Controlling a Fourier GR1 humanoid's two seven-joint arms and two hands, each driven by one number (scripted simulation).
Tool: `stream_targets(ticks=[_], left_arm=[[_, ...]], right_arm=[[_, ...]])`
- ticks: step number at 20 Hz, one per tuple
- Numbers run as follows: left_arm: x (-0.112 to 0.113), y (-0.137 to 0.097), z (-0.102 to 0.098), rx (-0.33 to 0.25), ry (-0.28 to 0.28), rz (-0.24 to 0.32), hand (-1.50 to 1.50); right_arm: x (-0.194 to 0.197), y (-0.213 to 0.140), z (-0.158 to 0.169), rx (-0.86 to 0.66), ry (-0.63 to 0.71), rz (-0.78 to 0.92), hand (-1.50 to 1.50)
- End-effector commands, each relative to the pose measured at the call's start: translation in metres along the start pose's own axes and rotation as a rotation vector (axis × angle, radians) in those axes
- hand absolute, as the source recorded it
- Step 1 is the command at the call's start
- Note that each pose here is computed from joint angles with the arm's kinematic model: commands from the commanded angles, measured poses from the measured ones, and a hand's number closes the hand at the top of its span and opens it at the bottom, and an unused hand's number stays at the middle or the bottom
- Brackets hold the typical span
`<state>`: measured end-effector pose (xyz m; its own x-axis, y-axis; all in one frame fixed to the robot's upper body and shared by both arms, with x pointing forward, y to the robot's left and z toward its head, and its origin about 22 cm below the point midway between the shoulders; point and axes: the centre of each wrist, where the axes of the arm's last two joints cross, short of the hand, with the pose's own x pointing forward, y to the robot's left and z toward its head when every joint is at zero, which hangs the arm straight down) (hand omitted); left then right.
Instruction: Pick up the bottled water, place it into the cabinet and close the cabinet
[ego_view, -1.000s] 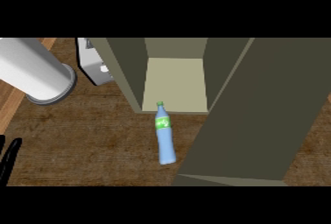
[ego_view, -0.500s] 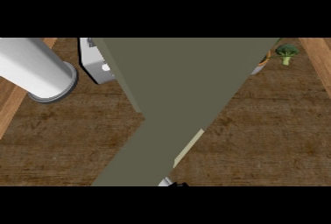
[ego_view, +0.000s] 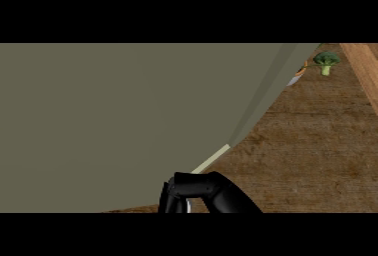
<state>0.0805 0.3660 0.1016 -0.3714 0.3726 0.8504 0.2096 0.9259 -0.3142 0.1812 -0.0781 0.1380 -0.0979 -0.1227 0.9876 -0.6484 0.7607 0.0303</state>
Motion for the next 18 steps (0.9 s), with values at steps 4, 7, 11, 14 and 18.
stream_targets(ticks=[4,7,11,14,18], left_arm=[[0.007,-0.001,0.000,0.000,0.003,0.017,-1.50],[0.008,0.016,0.008,0.020,-0.004,-0.006,-1.50],[0.031,0.030,0.006,0.004,-0.032,-0.003,-1.50],[0.039,0.035,0.009,0.011,-0.019,-0.016,-1.50],[0.027,0.032,0.010,0.009,-0.021,0.010,-1.50]], right_arm=[[0.008,-0.041,-0.056,-0.015,-0.031,-0.086,1.50],[0.014,-0.056,-0.059,-0.003,-0.039,-0.154,1.50],[0.015,-0.087,-0.084,-0.033,-0.068,-0.167,1.50],[0.016,-0.111,-0.102,-0.033,-0.040,-0.164,1.50],[0.005,-0.144,-0.115,-0.003,-0.007,-0.148,1.50]])
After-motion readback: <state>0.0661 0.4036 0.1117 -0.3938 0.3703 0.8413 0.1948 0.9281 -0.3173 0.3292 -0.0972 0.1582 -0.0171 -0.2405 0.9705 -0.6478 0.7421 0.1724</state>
